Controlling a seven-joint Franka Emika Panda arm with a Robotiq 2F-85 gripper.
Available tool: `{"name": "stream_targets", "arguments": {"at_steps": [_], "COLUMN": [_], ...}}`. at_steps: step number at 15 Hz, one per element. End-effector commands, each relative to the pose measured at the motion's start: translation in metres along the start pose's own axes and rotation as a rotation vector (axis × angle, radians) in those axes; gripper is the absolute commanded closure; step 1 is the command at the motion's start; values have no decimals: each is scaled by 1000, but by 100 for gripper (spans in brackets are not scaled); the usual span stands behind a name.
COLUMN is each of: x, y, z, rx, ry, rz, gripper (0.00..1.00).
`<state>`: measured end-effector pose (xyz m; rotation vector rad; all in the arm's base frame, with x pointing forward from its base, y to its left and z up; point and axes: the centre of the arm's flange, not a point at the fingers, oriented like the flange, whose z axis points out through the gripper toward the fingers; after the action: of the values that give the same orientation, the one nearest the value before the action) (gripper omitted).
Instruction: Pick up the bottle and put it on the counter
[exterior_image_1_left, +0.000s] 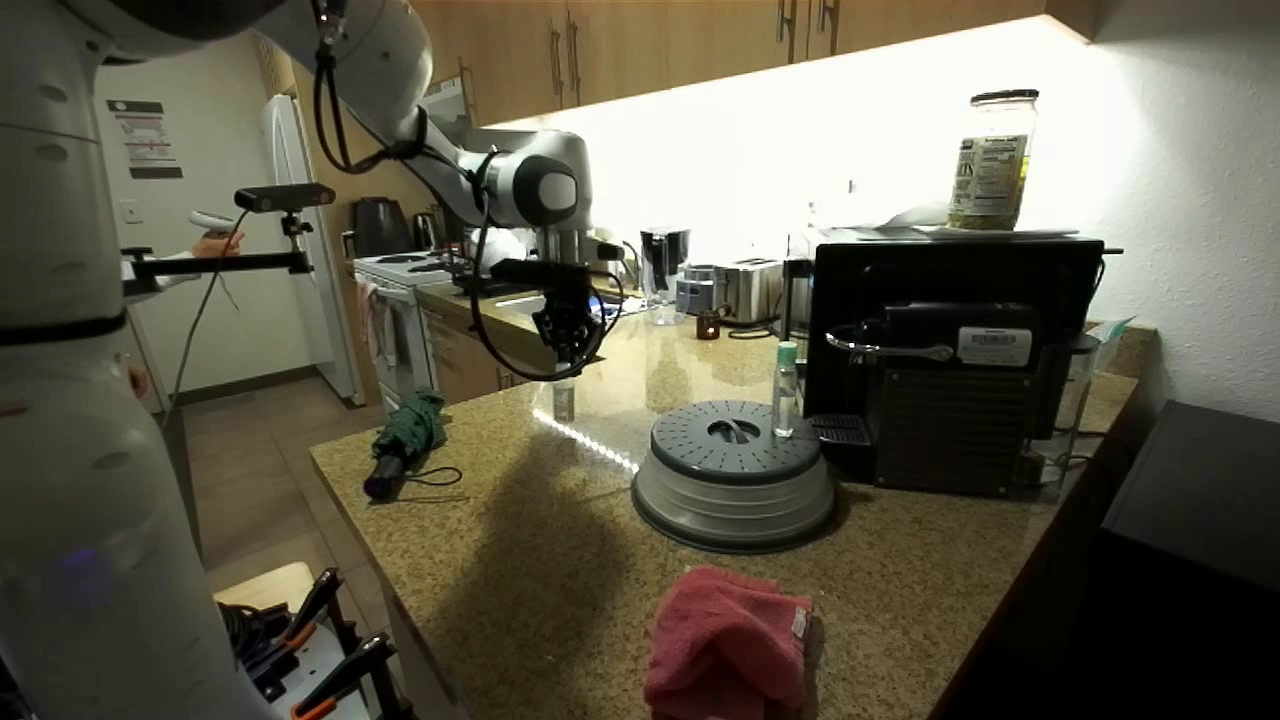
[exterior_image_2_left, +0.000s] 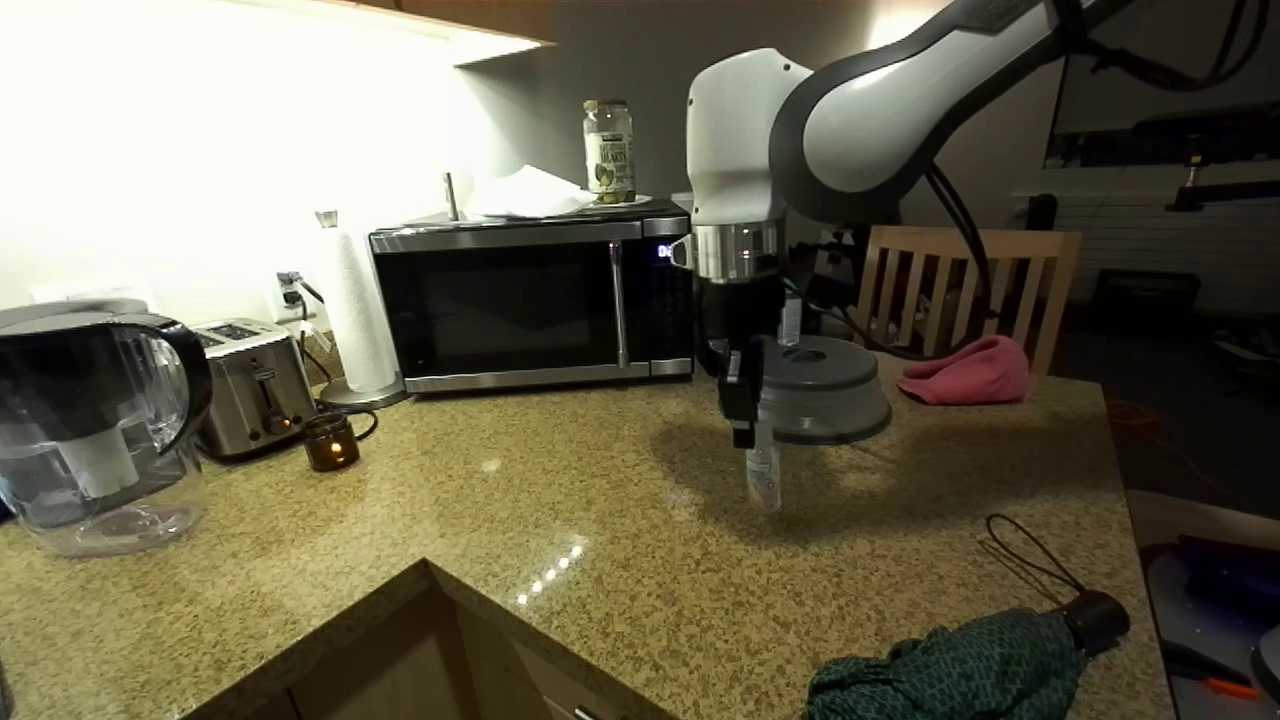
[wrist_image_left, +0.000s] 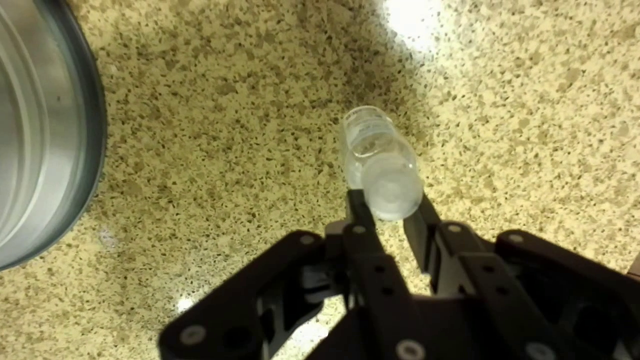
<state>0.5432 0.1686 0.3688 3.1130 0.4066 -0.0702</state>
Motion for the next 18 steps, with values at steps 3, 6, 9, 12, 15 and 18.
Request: {"name": "stream_targets", "arguments": {"at_steps": [3,6,9,12,15,18], "x": [7,9,11,12,12,11], "y": [-10,-13,-13,-10,-7,-7], "z": [14,19,19,18,18,18], "rx": [21,22,23,23,23,25], "ry": [20,25,34,39,42,47], "rz": [-8,-15,-15,-10,-5,-10], "gripper": [92,92,92,92,50,33]}}
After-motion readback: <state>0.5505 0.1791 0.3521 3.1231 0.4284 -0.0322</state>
